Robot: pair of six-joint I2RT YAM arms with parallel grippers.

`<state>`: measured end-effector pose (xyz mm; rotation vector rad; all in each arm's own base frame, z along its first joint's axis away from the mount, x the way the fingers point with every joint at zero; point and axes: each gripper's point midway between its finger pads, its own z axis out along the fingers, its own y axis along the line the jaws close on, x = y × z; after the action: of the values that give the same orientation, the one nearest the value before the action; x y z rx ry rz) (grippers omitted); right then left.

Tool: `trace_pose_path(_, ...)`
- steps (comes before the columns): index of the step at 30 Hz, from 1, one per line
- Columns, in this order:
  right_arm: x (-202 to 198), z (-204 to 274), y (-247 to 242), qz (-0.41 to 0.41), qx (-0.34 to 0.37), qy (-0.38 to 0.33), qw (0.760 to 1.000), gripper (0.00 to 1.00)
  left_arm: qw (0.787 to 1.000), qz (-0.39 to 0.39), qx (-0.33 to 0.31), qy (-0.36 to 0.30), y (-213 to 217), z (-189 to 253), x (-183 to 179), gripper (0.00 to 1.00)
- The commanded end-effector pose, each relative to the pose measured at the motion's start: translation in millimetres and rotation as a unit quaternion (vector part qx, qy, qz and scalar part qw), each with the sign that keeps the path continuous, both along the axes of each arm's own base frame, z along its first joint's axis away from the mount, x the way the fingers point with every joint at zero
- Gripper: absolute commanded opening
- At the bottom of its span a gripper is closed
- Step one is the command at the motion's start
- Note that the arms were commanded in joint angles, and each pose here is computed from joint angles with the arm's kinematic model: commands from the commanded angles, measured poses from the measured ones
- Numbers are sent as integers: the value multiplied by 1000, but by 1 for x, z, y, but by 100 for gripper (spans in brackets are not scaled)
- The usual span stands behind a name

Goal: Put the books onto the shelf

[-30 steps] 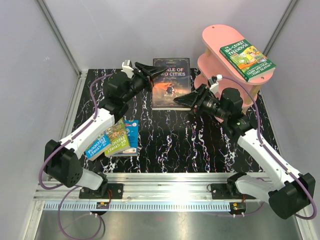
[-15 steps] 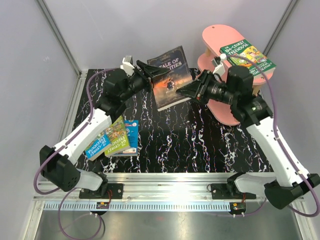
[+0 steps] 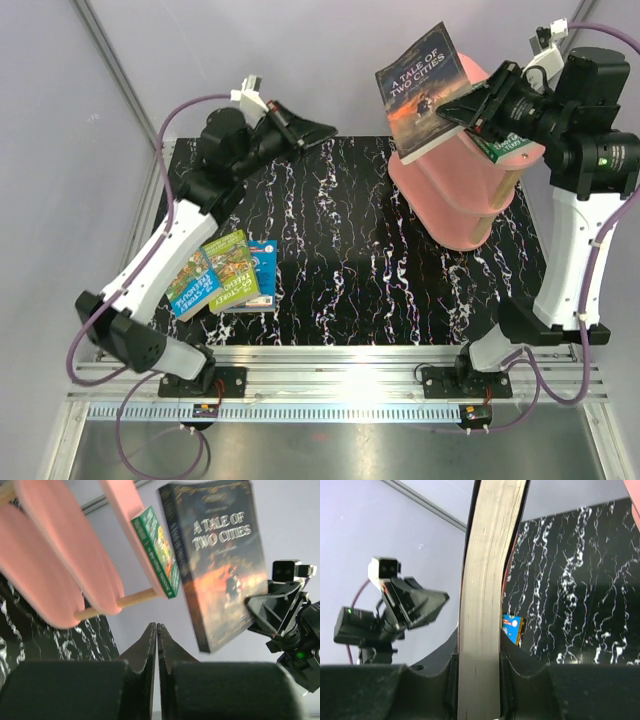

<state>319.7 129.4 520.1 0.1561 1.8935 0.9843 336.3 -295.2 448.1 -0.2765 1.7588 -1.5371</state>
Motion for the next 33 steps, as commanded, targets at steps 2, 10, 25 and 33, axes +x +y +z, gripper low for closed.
trace_pose_path(2, -10, 28, -19, 43, 20, -48, 998, 0, 998, -30, 17, -55, -21, 26, 9, 2)
trace_pose_path(10, 10, 41, -61, 49, 71, -56, 995, 0, 997, -58, 30, -29, -34, -13, 17, 1)
trace_pose_path(25, 54, 24, -128, 28, 171, 5, 985, 0, 995, -61, 72, 23, -8, -74, 22, 0)
trace_pose_path(33, 53, 7, -127, 45, 216, 41, 975, 0, 995, -65, 72, 31, 0, -89, 26, 0)
